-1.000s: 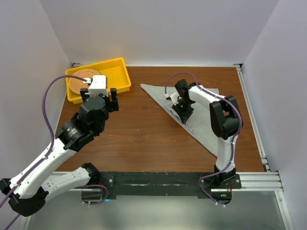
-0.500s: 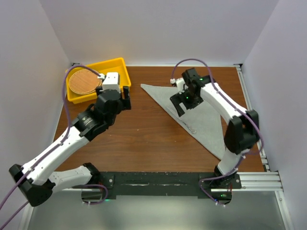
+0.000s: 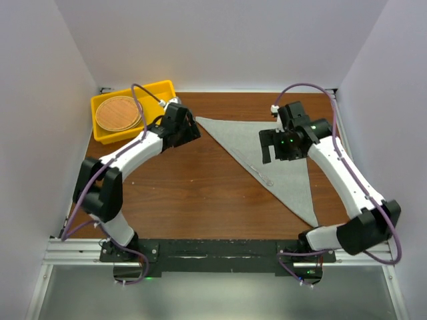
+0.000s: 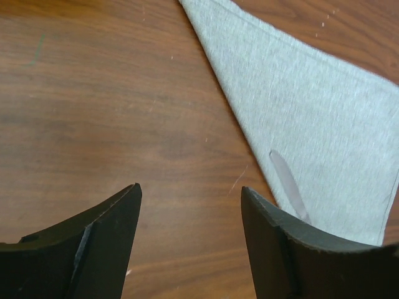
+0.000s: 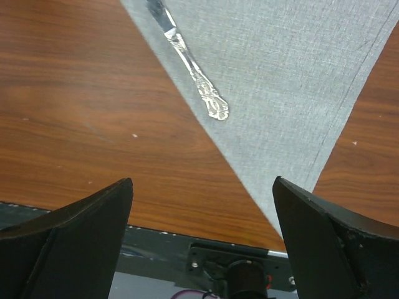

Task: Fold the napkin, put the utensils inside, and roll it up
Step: Place the utensil onto the napkin, then fold the napkin

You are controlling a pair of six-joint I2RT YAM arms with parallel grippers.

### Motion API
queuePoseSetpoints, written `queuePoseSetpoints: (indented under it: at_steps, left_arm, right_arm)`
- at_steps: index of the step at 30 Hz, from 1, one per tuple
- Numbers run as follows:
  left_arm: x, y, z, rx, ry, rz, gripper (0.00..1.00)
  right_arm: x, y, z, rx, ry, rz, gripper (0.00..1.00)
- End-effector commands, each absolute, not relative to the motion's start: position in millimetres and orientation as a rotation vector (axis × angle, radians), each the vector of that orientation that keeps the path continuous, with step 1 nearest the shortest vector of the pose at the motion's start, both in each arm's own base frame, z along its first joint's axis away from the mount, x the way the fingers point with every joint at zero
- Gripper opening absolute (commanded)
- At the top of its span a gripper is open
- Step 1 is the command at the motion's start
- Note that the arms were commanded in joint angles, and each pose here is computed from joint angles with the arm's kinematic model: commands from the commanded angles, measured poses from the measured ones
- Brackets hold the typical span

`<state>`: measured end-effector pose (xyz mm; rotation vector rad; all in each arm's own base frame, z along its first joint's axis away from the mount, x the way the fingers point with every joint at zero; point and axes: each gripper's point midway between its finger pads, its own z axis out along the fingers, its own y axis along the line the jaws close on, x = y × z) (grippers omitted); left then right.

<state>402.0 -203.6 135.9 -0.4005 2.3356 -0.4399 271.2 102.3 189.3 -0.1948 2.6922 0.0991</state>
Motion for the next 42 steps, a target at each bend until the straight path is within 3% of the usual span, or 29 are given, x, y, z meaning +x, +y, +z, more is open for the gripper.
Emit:
queuePoseSetpoints:
  at_steps: [1,8,18,25,35,38,42]
  left_arm:
    - [450.9,-225.4,157.6,-0.551,2.214,-0.646,0.66]
    - [485.1,-232.1,123.1,-0.733,2.159,-0.664,0.51]
    - [528.6,-224.1,90.5,-0.889,2.048,-0.571,0.51]
    - [546.4,-220.3,65.6,-0.951,2.03,-0.52,0.42]
    - [564.9,-211.5,41.6,-0.956,1.994,-0.5,0.41]
    - [566.4,-212.1,34.0,-0.934,2.005,-0.501,0.38]
    - [575.2,-213.9,46.1,-0.827,1.987,-0.497,0.25]
  right_arm:
    - [263.9,112.5,228.2,-0.119,2.577,0.236,0.98]
    - [261.3,111.1,238.4,-0.129,2.538,0.246,0.98]
    - [268.4,106.3,247.4,-0.142,2.52,0.201,0.98]
    - [268.5,96.6,252.2,-0.128,2.505,0.138,0.98]
    - [264.6,88.2,254.9,-0.118,2.506,0.088,0.98]
    - [264.4,87.0,255.9,-0.122,2.506,0.08,0.98]
    - [263.5,86.6,256.8,-0.119,2.505,0.082,0.98]
